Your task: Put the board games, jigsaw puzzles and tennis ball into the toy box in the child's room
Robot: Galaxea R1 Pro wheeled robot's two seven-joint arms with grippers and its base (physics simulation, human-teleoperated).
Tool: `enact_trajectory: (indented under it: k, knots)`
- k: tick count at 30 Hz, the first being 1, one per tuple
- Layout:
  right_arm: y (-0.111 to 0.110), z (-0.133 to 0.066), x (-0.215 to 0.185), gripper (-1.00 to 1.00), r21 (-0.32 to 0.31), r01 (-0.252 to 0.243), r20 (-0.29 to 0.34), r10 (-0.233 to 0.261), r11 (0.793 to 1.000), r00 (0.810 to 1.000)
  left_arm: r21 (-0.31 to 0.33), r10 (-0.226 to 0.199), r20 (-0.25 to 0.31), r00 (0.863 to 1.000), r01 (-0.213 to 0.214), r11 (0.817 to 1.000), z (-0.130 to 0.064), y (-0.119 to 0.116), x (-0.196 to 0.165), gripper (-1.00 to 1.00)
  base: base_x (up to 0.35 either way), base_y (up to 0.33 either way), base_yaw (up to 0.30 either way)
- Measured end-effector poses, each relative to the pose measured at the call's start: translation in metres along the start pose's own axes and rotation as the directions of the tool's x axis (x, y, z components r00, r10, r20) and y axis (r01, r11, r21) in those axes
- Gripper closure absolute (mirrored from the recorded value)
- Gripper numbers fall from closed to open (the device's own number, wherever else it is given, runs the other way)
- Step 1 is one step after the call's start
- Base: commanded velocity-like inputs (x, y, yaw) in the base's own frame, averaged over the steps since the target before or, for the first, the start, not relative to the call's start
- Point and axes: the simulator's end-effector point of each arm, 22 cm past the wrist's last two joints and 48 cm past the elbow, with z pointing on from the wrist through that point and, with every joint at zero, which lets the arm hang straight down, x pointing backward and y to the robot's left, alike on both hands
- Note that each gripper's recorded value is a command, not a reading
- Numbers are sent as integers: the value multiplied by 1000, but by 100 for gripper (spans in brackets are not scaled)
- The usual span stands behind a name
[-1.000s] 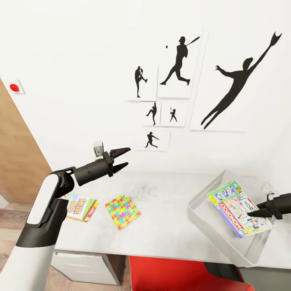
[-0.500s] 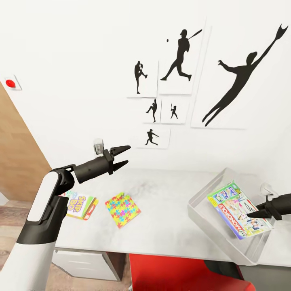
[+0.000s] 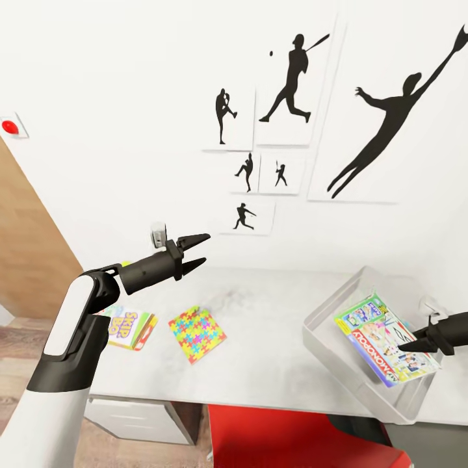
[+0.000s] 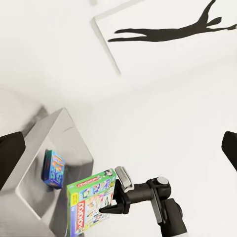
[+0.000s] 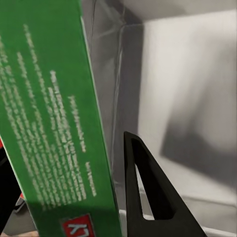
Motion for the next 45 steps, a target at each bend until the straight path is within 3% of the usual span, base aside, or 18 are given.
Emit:
enact_trajectory:
  k: [19, 45]
  knots:
    - [-6, 11, 8, 100, -8, -15, -26, 15, 1000, 1000, -16, -21, -5, 1000, 21, 1000, 4, 17, 0, -100, 0, 0, 0]
    - [-5, 20, 4, 100, -17, 1, -31, -1, 1000, 1000, -24, -35, -8, 999, 35, 999, 7, 27, 1, -100, 0, 0, 0]
